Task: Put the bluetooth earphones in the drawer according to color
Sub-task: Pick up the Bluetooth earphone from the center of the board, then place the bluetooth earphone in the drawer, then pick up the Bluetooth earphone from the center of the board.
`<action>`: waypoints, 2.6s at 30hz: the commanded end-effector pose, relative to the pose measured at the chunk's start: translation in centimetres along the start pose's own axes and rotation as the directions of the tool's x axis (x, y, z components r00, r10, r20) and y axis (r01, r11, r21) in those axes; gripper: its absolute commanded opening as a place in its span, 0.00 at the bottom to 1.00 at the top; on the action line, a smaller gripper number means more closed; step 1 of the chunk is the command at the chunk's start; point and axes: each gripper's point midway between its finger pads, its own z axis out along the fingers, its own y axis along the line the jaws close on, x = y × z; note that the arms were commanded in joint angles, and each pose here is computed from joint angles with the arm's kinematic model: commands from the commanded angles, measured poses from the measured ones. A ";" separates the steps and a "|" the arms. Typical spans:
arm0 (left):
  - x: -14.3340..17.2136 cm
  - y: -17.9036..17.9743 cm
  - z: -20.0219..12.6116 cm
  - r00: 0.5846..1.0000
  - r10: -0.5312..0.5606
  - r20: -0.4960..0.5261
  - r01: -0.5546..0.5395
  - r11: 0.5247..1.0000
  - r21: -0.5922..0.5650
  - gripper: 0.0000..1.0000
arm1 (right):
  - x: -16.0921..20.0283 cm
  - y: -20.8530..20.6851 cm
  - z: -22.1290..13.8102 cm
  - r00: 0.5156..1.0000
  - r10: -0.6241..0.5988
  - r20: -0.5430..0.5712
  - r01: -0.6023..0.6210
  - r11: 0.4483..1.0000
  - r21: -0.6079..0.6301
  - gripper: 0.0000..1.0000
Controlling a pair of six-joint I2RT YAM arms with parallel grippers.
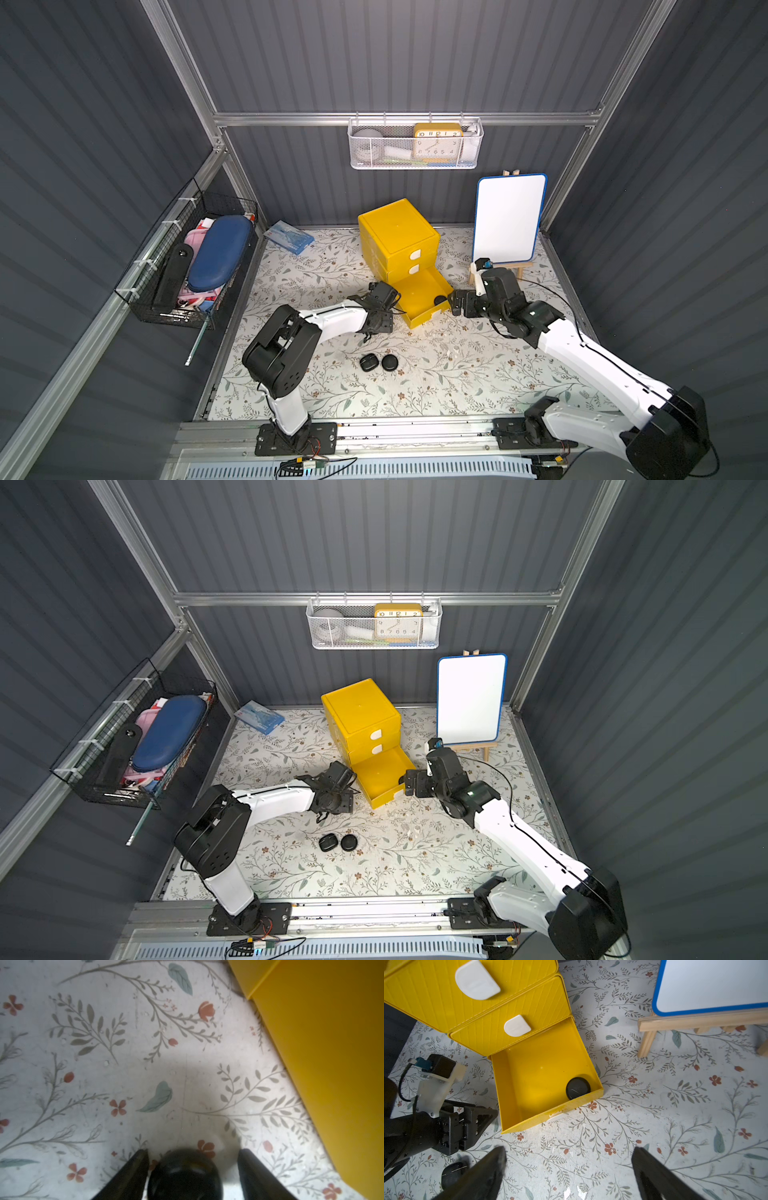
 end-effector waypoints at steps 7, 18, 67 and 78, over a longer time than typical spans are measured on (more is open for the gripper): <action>2.7 2.0 0.5 0.997 -0.011 -0.082 0.002 0.995 -0.101 0.51 | 0.5 -0.6 0.0 1.000 0.013 0.001 -0.013 1.000 0.019 0.99; 0.6 0.6 -2.2 1.000 0.012 -0.024 -0.013 0.998 -0.069 0.38 | 0.8 -0.8 -0.1 1.000 0.016 -0.002 -0.016 1.000 0.023 0.99; -1.8 -4.4 -10.3 0.988 0.016 0.156 -0.039 0.989 0.145 0.99 | 5.3 1.7 0.3 0.989 0.032 -0.146 -0.056 0.985 -0.165 0.99; -0.2 0.3 -8.1 0.987 -0.100 0.126 0.081 0.987 0.142 0.99 | 9.1 7.7 0.8 0.961 -0.161 -0.227 0.080 0.941 -0.328 0.99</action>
